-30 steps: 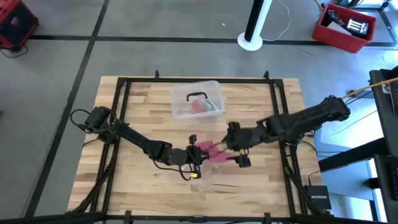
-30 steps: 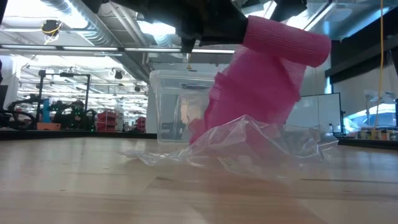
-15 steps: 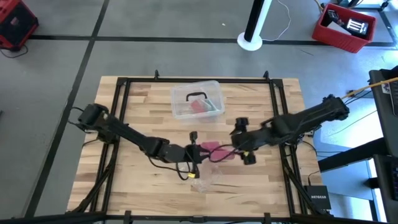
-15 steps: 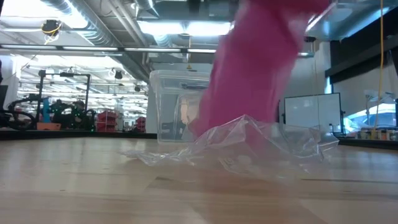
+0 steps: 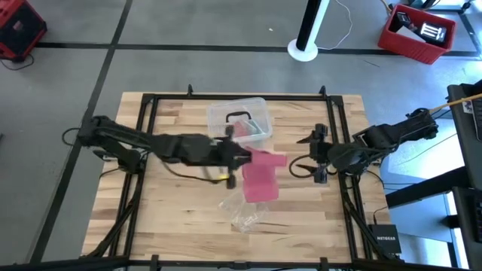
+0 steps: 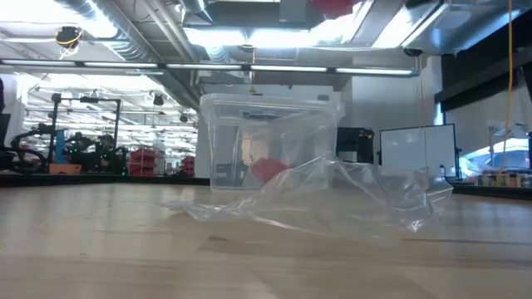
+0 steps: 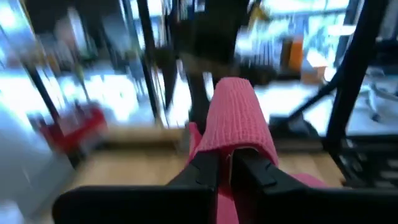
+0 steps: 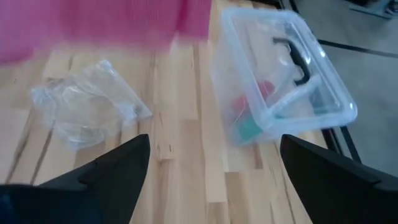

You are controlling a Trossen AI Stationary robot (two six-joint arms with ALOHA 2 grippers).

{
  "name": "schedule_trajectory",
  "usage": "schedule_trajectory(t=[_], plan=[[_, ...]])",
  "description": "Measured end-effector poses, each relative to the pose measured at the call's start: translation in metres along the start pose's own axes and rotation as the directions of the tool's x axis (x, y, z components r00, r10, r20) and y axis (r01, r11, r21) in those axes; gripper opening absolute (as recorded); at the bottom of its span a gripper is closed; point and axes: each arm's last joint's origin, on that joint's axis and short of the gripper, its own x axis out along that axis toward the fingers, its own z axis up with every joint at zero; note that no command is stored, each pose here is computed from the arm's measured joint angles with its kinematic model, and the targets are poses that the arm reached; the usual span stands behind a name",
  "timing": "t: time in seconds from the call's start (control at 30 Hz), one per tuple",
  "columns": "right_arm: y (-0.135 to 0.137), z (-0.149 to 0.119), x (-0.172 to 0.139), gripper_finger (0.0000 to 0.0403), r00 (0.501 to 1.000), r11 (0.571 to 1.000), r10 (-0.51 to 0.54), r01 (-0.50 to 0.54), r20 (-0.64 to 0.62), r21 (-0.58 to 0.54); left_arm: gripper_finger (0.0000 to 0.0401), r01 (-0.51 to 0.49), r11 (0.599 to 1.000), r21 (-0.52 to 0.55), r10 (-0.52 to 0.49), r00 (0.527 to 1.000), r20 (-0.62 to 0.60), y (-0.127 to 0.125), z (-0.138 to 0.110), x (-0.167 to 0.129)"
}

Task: Roll bandage
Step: Roll the pink bandage

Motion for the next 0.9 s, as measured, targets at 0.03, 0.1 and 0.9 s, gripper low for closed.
schedule_trajectory(t=[0.03,0.1,0.9], plan=[[0.001,-0.004,0.003,0.0363,1.000,1.000,-0.002,0.002,0.007,0.005,0.0013,0.010,0.999,-0.037,-0.012,0.999,-0.042,0.000,-0.008,0.006],[0.002,-0.011,0.008,0.0363,1.000,1.000,-0.001,0.000,0.012,0.008,0.0013,0.061,0.993,-0.104,-0.067,0.996,-0.057,0.000,-0.013,0.011],[0.007,-0.018,0.019,0.0363,0.999,0.999,0.000,-0.002,0.032,0.036,0.0013,0.144,0.988,0.054,-0.151,0.975,0.163,0.005,0.037,-0.016]])
